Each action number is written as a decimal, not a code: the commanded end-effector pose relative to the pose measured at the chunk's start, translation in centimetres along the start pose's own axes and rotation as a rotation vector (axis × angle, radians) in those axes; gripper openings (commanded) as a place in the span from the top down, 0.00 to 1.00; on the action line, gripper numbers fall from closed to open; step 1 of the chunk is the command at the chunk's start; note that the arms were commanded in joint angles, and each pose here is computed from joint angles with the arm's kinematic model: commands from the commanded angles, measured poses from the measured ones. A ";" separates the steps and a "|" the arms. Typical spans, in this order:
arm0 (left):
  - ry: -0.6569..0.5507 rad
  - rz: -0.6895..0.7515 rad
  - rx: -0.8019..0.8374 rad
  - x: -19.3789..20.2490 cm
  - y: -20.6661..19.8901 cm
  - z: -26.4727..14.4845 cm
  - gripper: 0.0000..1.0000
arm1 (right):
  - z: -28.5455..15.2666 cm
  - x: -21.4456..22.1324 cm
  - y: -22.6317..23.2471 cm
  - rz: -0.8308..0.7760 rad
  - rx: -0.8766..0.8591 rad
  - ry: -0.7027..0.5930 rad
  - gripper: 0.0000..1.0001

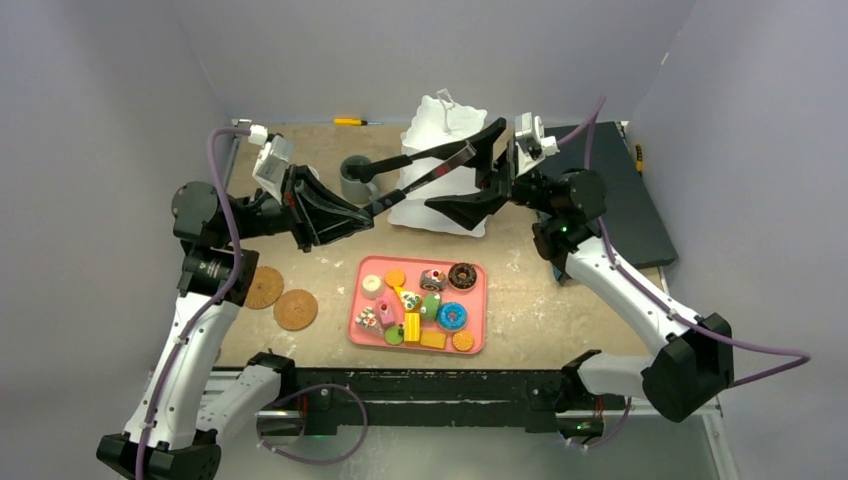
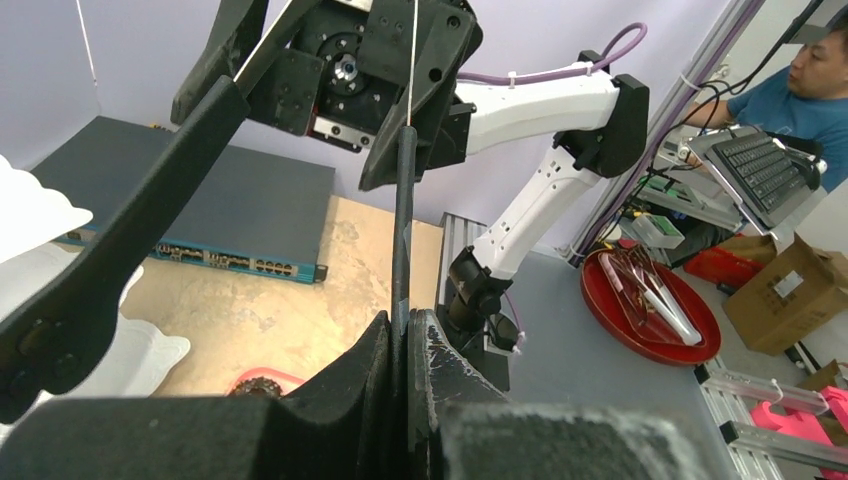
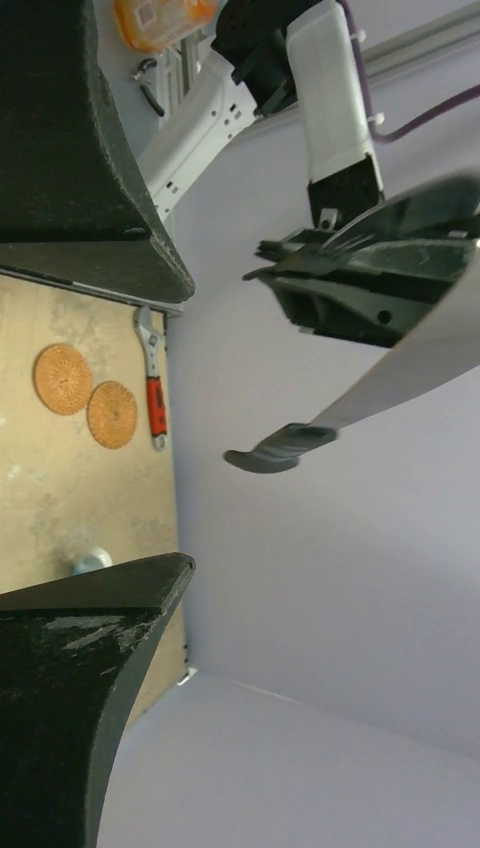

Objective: Serve the afternoon tea

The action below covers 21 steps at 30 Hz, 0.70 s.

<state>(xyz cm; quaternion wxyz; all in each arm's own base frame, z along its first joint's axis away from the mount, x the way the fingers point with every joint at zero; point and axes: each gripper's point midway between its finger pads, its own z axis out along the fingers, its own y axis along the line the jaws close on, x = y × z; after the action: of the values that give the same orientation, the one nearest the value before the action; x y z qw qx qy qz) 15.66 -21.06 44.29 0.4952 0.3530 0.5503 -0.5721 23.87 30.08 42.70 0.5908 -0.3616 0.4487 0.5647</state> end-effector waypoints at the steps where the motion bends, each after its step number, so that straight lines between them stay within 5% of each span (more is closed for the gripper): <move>1: -0.015 0.034 0.021 -0.1 -0.1 0.2 1.00 | 1.7 -3.9 2.4 -0.073 -0.093 -0.107 0.01; 21: -0.038 0.133 -0.014 -0.2 1.5 0.8 1.00 | 6.8 -1.8 4.6 0.044 -0.103 -0.082 0.01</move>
<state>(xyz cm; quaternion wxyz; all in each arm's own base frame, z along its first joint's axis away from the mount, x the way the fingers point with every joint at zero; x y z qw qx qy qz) 16.89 -21.72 42.96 0.5016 0.3622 0.5450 -0.5659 20.89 35.37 45.82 0.5793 -0.3664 0.4044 0.6055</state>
